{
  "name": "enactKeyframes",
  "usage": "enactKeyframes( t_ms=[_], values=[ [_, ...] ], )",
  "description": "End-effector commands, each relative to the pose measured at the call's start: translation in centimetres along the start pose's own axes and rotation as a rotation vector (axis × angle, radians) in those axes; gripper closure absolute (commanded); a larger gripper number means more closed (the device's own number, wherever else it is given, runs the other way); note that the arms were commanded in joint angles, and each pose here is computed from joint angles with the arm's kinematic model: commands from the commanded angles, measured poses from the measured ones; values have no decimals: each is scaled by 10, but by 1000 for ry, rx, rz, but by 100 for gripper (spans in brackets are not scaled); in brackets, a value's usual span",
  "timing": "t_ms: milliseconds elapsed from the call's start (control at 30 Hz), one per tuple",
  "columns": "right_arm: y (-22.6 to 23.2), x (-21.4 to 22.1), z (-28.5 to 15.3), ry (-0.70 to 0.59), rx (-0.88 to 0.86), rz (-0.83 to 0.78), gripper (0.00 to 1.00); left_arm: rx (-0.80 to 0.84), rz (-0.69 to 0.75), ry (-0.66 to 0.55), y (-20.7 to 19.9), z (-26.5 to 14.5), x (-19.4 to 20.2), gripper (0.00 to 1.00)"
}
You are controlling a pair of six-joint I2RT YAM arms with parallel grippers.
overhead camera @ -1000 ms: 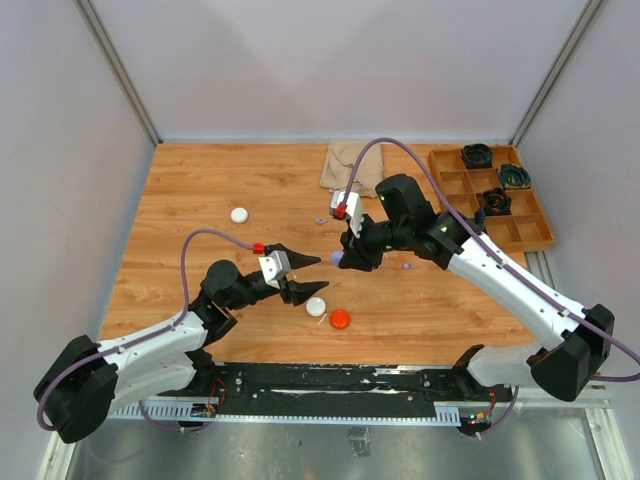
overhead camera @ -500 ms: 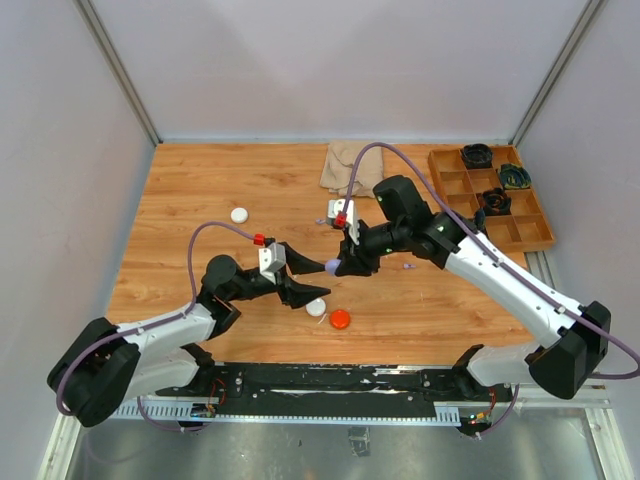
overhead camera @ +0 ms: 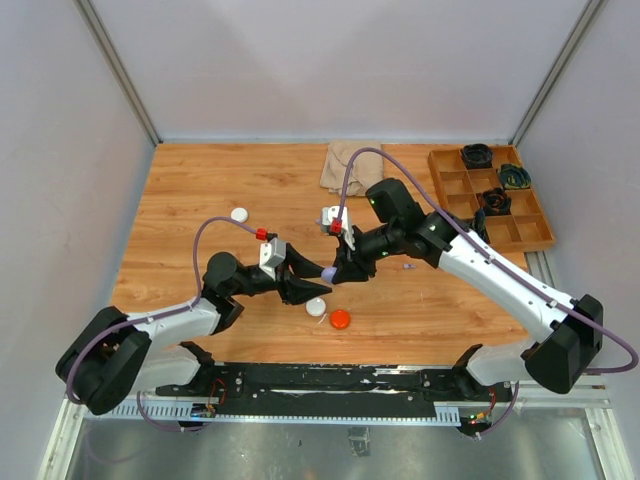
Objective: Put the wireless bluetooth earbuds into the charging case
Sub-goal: Pick up the charging case at the center of the board.
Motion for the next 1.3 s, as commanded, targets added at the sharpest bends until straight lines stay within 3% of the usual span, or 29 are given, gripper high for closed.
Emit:
enactKeyframes(
  t_ms=[0, 267, 400, 500, 633, 733, 1267],
  values=[
    [6, -9, 3, -22, -56, -44, 95, 65, 37, -45, -3, 6, -17, 55],
    [10, -10, 5, -30, -78, -53, 93, 83, 24, -37, -3, 8, -14, 70],
    [9, -10, 3, -21, -61, -57, 83, 69, 26, -41, -2, 7, -13, 91],
    [9, -10, -1, -15, -36, -67, 74, 45, 32, -52, 0, 4, -13, 100],
    [10, -14, -10, -18, 8, -91, 63, 15, 48, -84, 0, -1, -15, 100],
    [11, -14, -15, -19, 31, -102, 61, -1, 59, -103, -1, -3, -18, 100],
    [14, -18, -11, -43, -11, -92, 69, 7, 60, -164, -5, -5, -23, 100]
  ],
)
Point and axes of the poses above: each gripper's point midway between its finger pads, its own z axis out along the fingers, its own y axis along the line the jaws close on, x = y × z, the point moved 5 cm from there along -z, back along the fingers, and after that the axes turned 1 degree about z, right-handed, at the moved point
